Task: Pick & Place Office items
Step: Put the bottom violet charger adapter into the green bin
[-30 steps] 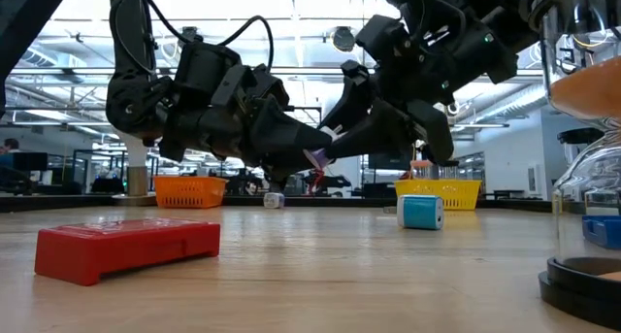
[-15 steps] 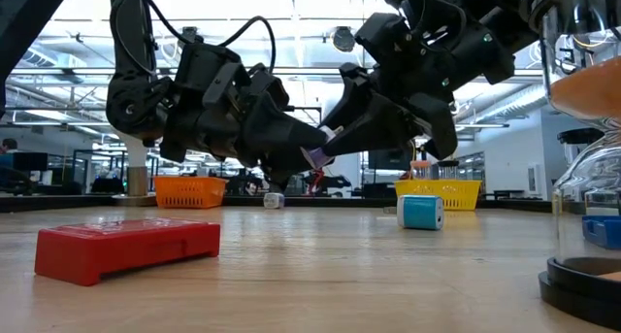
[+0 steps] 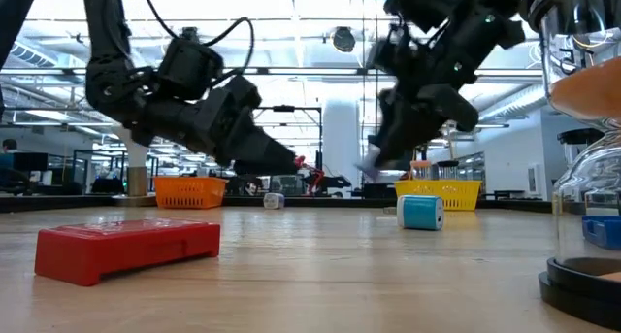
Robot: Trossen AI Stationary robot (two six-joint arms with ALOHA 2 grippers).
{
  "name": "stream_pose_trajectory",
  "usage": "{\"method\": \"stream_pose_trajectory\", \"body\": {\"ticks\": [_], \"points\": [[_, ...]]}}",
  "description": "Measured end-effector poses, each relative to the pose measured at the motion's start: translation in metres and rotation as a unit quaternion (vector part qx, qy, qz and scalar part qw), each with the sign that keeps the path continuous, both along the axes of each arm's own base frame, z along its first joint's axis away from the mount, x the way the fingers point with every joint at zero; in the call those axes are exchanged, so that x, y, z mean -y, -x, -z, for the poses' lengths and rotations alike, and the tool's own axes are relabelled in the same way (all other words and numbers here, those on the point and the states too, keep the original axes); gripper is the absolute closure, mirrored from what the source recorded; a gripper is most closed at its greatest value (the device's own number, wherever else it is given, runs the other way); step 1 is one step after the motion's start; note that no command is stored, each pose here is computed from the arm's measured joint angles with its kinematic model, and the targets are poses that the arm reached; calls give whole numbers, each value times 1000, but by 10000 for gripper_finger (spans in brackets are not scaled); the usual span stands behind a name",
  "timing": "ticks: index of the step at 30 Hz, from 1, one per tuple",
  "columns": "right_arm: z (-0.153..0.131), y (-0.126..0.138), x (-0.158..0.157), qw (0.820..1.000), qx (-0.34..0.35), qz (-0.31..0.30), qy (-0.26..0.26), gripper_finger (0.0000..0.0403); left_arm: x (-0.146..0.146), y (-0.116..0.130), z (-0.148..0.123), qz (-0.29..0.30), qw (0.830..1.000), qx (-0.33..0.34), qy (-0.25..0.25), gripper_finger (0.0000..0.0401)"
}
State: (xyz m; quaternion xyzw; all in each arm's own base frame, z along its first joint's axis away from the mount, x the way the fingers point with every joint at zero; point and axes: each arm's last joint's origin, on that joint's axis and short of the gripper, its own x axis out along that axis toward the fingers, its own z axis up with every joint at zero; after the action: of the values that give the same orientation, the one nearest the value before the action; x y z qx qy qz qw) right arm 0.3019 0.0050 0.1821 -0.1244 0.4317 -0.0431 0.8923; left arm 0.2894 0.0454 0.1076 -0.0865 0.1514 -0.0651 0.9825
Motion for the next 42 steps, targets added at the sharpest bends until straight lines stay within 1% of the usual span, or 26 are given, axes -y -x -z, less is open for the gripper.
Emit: {"method": "stream_pose_trajectory", "body": {"ticks": [2,4,6,10,17,20,23,28,32,35,38,42], "points": [[-3,3,12,996,-50,69,-36,263,4,5,0,-6,1000,-3,-11,178],[-6,10,24,984,-109,121,-70,261,7,7,0,-13,1000,-3,-19,193],[-4,10,34,974,-144,147,-96,260,10,8,1,-15,1000,-6,-22,206],[3,20,43,953,-219,182,-104,259,17,6,2,-21,999,-7,-36,229],[7,27,47,939,-243,211,-121,257,25,5,2,-21,998,-4,-55,256],[10,29,48,936,-244,220,-128,251,27,5,1,-46,997,-4,-69,273],[15,32,47,932,-252,227,-130,242,29,4,-2,-64,996,11,-66,302],[15,33,47,932,-250,229,-129,227,36,3,-3,-50,996,18,-71,358],[15,33,47,932,-250,229,-127,207,39,3,-3,-58,995,19,-80,395],[12,32,48,934,-248,231,-113,185,39,3,-4,-59,994,30,-88,394],[-2,32,49,938,-236,232,-98,170,39,9,-7,-61,992,61,-89,391],[-26,37,49,942,-206,246,-99,169,40,22,-6,-64,990,85,-89,398]]}}
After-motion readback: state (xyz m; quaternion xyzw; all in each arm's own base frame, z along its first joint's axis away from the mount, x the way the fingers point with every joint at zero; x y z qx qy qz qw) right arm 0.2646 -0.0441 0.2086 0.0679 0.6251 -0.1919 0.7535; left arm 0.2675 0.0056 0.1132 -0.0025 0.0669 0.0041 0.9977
